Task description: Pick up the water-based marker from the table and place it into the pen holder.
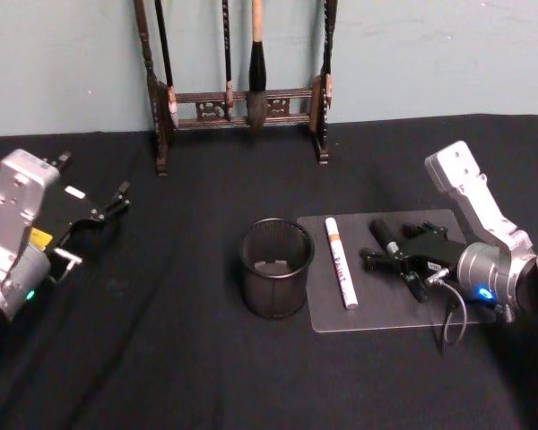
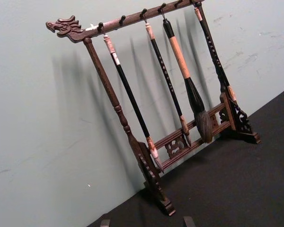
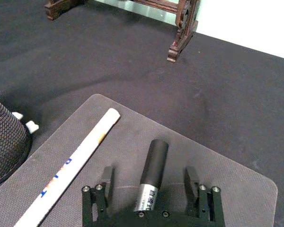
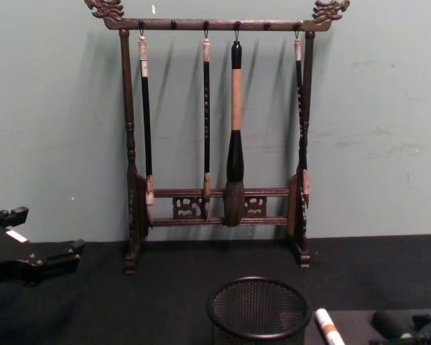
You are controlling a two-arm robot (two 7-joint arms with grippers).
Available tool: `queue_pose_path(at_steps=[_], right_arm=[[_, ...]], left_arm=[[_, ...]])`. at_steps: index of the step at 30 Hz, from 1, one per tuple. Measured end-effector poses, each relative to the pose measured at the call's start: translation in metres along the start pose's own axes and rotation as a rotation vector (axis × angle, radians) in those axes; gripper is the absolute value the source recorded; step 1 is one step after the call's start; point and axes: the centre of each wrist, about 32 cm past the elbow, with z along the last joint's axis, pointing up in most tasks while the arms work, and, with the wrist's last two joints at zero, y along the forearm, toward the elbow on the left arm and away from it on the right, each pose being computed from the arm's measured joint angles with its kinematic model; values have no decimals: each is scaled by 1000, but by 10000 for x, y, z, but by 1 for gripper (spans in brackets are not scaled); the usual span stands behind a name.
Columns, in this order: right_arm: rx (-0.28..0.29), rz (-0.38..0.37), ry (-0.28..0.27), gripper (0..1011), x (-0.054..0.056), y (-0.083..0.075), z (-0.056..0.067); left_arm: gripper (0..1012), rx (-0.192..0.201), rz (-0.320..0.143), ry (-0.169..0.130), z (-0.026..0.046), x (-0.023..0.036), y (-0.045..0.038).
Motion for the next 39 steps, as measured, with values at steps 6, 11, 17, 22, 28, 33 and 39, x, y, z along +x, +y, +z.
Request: queue_pose_path(at_steps=[6, 11, 17, 22, 28, 33, 39], right_arm=[[1, 0, 0, 837, 0, 0, 2], [1, 0, 0, 691, 0, 0, 3], [2, 0, 0, 489, 1, -1, 5], [2, -1, 1, 346, 1, -1, 5], [2, 0, 1, 242, 1, -1, 5], [7, 1, 2, 241, 1, -13, 11], [54, 2, -8, 242, -22, -76, 43]], left_arm=[[1001, 0, 0, 0, 0, 0, 0], [1001, 0, 0, 0, 0, 0, 0], [1001, 0, 0, 0, 0, 0, 0], [1001, 0, 0, 0, 0, 0, 0], [1001, 0, 0, 0, 0, 0, 0], [1001, 0, 0, 0, 0, 0, 0], [1001, 0, 0, 0, 0, 0, 0]])
